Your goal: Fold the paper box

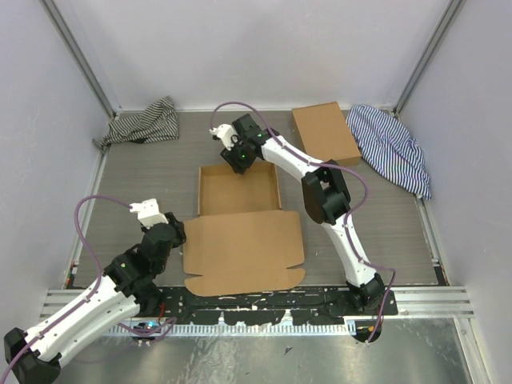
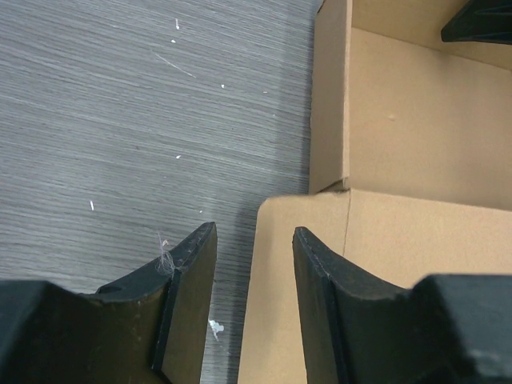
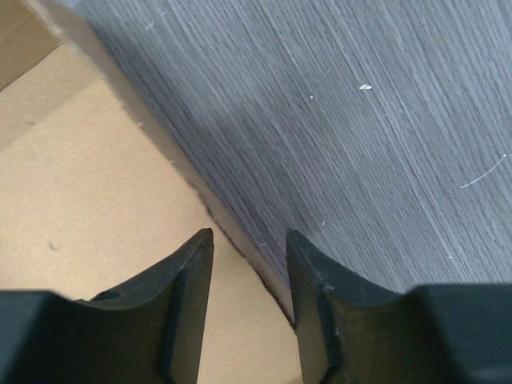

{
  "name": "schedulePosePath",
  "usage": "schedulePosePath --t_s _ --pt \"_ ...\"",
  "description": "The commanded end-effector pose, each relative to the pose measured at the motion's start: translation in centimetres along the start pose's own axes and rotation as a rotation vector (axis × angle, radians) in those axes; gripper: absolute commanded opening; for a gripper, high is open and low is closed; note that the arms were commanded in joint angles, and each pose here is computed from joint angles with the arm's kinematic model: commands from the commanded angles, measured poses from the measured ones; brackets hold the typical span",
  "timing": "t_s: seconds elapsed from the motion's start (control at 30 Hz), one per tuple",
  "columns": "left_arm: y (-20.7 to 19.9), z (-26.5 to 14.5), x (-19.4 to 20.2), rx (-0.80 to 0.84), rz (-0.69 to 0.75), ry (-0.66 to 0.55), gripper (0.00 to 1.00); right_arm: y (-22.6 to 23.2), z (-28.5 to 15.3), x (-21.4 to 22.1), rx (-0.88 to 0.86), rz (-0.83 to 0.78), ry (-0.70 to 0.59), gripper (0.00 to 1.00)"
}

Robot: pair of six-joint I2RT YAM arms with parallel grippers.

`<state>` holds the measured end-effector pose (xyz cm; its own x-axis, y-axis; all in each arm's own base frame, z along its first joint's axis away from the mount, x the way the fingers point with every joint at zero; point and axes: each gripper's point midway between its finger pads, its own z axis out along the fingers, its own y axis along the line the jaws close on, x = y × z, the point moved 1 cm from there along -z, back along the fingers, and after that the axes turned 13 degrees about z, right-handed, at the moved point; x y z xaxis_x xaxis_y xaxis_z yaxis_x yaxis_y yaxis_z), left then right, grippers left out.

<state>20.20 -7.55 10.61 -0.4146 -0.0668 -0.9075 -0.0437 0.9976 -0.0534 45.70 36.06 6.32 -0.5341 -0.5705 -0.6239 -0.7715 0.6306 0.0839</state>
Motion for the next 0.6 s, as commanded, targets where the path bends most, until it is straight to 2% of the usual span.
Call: schedulePosePath --t_s 0.0,0.2,0.27,0.37,0.5,0.57 --pt "-0.1 0.1 -0.1 0.0 -0.015 -0.011 0.5 -0.9 -0.7 -2.2 0.065 0.028 -0.062 0.39" --pt "-0.1 0.1 -0.1 0.002 -0.015 -0.011 0.5 -3.5 -1.9 -1.9 0.188 0.17 -0.075 0.13" --pt "-0.2 0.1 -0.1 0.004 -0.016 -0.011 0.5 -4.8 -2.9 -1.6 0.235 0.252 -0.085 0.02" --pt "-0.2 0.1 -0.1 0.005 -0.016 -0.011 0.5 -6.5 -5.0 -1.0 0.33 0.39 -0.094 0.01" --pt "-0.2 0.0 -0.1 0.008 -0.016 -0.011 0.5 -7.6 -8.4 1.8 0.48 0.591 -0.049 0.01" --pt "-0.1 0.1 -0.1 0.005 -0.017 -0.012 0.5 -7.0 -9.5 3.9 0.489 0.713 -0.018 0.01"
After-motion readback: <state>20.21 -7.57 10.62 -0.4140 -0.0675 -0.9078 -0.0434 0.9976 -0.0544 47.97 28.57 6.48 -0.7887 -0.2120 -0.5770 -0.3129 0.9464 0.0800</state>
